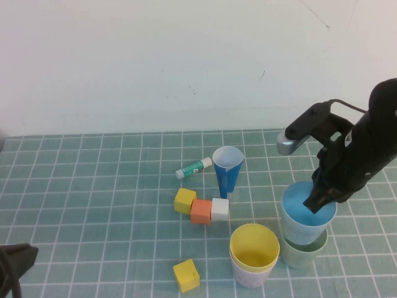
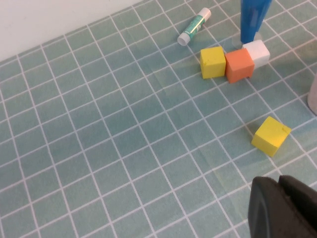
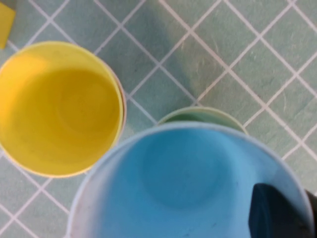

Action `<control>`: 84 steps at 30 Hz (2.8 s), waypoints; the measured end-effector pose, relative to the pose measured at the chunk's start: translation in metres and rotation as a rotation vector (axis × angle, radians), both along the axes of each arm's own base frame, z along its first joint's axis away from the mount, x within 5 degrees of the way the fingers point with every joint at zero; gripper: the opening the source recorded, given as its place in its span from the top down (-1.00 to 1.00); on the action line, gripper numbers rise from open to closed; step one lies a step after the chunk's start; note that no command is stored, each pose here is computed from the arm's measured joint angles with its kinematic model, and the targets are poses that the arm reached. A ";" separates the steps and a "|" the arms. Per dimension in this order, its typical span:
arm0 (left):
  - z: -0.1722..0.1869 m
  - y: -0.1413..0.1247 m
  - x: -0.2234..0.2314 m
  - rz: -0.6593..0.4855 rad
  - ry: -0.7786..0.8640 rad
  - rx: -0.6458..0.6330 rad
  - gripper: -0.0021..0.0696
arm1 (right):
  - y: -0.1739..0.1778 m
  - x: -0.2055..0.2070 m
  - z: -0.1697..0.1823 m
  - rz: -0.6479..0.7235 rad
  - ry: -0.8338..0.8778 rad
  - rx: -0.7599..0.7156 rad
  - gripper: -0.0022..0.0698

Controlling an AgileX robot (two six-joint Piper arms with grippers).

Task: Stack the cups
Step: Place the blue cup on the green cup, then pick up the green cup, then place the green cup on the yellow cup

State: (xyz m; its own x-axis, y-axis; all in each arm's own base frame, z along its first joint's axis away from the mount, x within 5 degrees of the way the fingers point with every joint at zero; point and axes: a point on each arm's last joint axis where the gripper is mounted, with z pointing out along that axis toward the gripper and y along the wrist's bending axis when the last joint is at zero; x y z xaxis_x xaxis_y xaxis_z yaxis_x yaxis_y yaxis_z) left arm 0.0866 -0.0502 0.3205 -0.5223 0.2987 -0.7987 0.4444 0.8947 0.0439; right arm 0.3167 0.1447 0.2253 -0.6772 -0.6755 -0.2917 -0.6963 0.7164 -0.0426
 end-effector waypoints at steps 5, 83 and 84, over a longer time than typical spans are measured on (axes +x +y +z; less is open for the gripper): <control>-0.001 -0.001 -0.001 -0.004 0.015 -0.015 0.95 | -0.005 0.007 -0.012 -0.036 0.026 -0.007 0.89; -0.001 -0.002 -0.002 -0.019 0.025 -0.019 0.95 | 0.061 -0.003 -0.013 0.181 0.102 0.028 0.78; -0.001 -0.002 -0.002 -0.019 0.025 -0.019 0.95 | 0.061 -0.002 -0.014 0.180 0.102 0.028 0.72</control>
State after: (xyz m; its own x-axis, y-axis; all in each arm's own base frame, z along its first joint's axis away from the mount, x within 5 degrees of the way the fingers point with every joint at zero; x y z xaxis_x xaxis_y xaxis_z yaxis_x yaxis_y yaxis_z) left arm 0.0846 -0.0525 0.3195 -0.5366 0.2942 -0.7909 0.4626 0.8864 0.0159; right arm 0.3148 0.2057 0.2109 -0.5732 -0.7808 -0.2487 -0.8129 0.5800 0.0527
